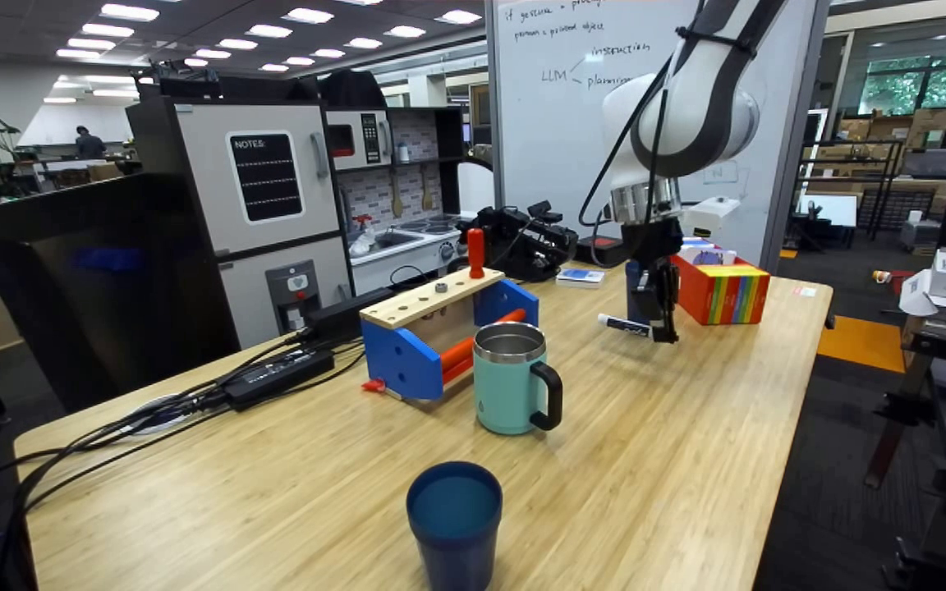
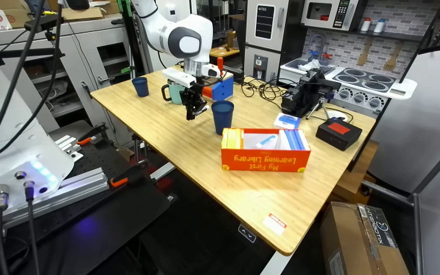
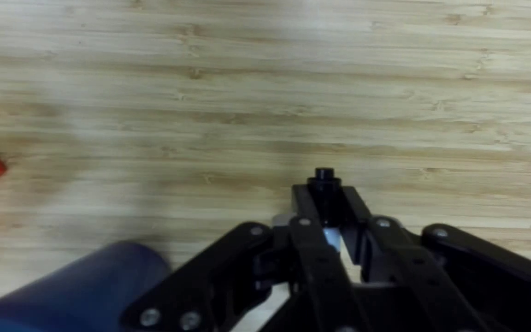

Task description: Pick the marker on the table and put it inside the light blue cup

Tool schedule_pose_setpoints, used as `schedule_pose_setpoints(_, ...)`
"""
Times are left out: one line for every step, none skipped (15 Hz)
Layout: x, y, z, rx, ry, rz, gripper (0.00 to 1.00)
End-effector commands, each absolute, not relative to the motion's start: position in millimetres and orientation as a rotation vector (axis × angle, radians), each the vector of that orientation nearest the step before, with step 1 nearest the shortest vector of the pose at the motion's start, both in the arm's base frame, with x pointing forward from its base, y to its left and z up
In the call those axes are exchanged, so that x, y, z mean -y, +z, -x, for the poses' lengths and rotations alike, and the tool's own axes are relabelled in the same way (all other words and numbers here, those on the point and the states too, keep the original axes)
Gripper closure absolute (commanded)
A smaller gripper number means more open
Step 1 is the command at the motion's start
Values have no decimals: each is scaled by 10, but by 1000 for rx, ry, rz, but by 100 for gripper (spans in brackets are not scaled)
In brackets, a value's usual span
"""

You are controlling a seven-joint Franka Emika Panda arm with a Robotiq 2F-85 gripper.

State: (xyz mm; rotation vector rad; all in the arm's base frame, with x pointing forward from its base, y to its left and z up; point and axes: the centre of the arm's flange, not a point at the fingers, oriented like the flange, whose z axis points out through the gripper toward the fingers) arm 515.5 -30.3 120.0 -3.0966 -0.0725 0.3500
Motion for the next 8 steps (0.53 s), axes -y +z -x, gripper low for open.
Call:
schedule_pose_setpoints(279, 1669, -5037, 167, 307, 3170, 95)
schedule_pose_setpoints(267, 1786, -5043, 194, 291, 3185, 95)
schedule_pose_setpoints(242, 1893, -5046, 230, 277, 3199, 95)
schedule_pose_setpoints(210, 1990, -5046, 271, 266, 3210, 95)
schedule_pose_setpoints(167, 2083, -5046, 325, 254, 3218, 95)
schedule_pose_setpoints(113, 2170, -5043, 390, 249, 3223, 95)
schedule_pose_setpoints(31, 2246, -5024, 513, 231, 3219, 95)
schedule_pose_setpoints(-47, 2337, -5016, 613, 217, 3215, 95)
